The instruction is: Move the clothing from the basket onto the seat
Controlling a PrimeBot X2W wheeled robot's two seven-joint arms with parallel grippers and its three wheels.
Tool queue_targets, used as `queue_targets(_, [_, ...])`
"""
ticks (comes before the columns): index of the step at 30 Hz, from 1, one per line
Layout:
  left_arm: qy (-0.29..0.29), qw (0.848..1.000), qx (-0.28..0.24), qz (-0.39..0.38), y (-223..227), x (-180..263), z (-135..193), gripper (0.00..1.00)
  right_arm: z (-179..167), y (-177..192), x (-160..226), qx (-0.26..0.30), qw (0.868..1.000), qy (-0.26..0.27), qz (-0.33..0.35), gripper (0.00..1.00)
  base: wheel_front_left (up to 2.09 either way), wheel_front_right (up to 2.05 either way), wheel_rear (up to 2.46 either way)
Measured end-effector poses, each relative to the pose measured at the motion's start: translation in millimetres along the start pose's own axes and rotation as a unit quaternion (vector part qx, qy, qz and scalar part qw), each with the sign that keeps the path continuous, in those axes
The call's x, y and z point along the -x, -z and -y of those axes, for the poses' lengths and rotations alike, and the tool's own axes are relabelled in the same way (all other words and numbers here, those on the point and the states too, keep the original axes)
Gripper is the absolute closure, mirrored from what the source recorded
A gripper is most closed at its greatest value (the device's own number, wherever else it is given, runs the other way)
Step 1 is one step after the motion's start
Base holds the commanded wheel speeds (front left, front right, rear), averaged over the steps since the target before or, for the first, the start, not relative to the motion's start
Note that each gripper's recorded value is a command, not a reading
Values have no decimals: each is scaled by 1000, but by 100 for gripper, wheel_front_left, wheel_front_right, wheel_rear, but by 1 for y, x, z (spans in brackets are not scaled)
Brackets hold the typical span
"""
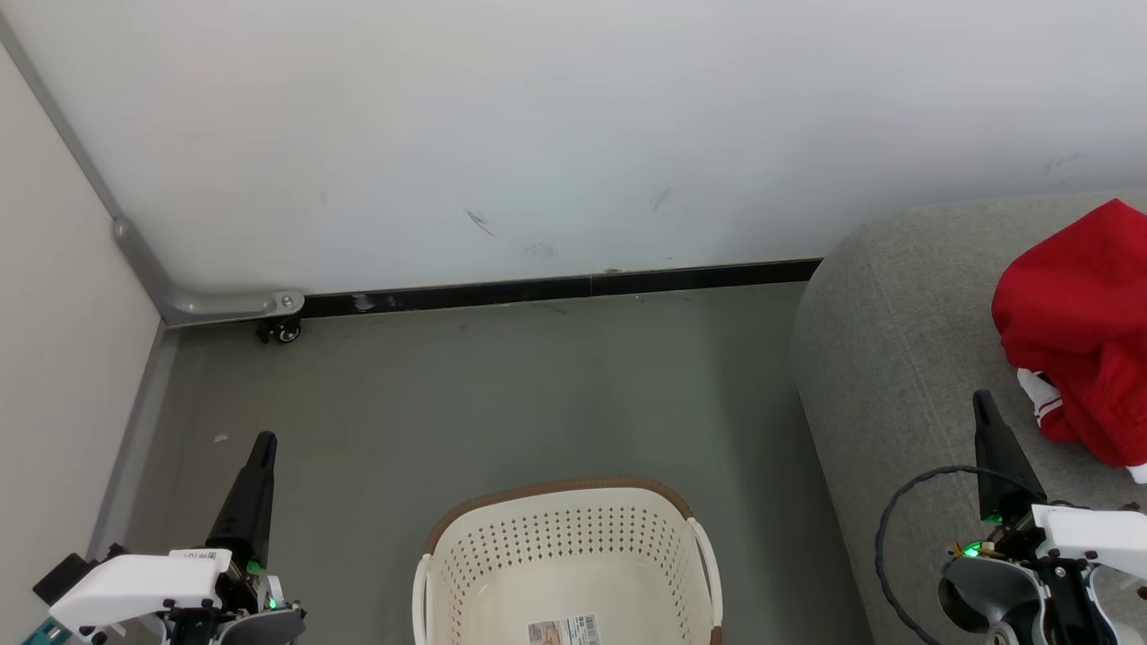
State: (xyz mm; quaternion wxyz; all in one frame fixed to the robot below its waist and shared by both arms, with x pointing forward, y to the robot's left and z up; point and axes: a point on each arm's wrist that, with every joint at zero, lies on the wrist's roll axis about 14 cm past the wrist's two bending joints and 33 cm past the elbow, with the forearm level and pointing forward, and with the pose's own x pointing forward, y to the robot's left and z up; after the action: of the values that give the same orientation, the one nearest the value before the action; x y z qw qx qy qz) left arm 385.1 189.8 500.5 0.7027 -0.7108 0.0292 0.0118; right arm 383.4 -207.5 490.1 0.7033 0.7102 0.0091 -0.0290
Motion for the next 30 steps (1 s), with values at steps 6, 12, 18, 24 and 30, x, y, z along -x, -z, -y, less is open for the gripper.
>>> queue_targets(6, [2, 1000, 0, -1, 0, 0, 1, 100, 0, 0, 0, 0, 1000, 0, 0, 100, 0, 0, 0])
queue_targets(12, [3, 1000, -1, -1, 1, 0, 2, 100, 0, 0, 0, 0, 1000, 0, 0, 100, 0, 0, 0])
queue_targets(18, [4, 1000, -1, -2, 1, 0, 3, 100, 0, 0, 0, 0, 1000, 0, -1, 100, 0, 0, 0])
queue_targets(24, [5, 1000, -1, -3, 2, 0, 4, 100, 0, 0, 0, 0, 1000, 0, -1, 100, 0, 0, 0])
queue_targets(30, [5, 1000, -1, -3, 2, 0, 4, 100, 0, 0, 0, 0, 1000, 0, -1, 100, 0, 0, 0])
